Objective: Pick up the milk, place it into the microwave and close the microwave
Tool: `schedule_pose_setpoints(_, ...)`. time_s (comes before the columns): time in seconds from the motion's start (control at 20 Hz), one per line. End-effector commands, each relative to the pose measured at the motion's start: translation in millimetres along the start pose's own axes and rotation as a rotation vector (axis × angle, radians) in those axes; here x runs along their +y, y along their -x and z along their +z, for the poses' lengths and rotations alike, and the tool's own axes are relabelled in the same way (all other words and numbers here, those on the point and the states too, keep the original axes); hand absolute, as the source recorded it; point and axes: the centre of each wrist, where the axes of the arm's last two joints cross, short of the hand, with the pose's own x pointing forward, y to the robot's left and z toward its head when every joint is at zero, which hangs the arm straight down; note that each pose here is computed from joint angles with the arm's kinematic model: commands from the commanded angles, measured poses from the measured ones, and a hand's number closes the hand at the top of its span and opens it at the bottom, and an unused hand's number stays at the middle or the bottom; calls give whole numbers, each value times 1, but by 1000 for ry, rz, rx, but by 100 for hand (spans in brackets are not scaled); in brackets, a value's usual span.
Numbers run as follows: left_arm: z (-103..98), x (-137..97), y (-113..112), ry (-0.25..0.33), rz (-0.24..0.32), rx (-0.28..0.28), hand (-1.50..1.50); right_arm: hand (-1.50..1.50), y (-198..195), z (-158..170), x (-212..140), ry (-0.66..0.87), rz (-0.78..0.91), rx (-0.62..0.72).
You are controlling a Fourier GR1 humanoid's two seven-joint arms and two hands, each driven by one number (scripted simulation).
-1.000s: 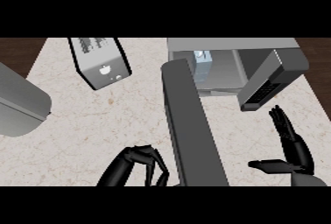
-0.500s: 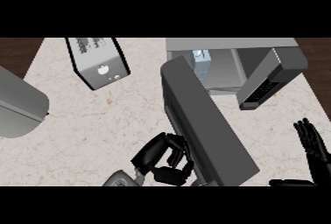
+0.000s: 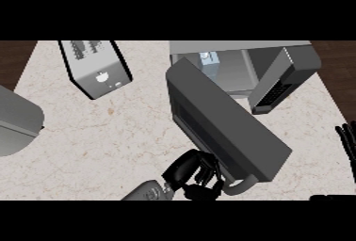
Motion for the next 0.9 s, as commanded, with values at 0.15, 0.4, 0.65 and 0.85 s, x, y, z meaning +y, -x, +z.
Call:
schedule_pose_setpoints(0.15, -10, -11, -7, -139, -15, 35, 150, -150, -30, -33, -11, -82, 14, -163)
schedule_pose_setpoints(0.4, -31, 5, -28, -253, -25, -21, 150, -150, -36, -52, 1, -140, -61, -176)
schedule_pose_setpoints(0.65, -43, 21, -49, -381, 40, -145, 150, -150, -47, -62, -1, -190, -82, -185)
schedule_pose_setpoints(0.85, -49, 31, -55, -469, 91, -182, 150, -150, -53, -63, -2, -213, -109, -176)
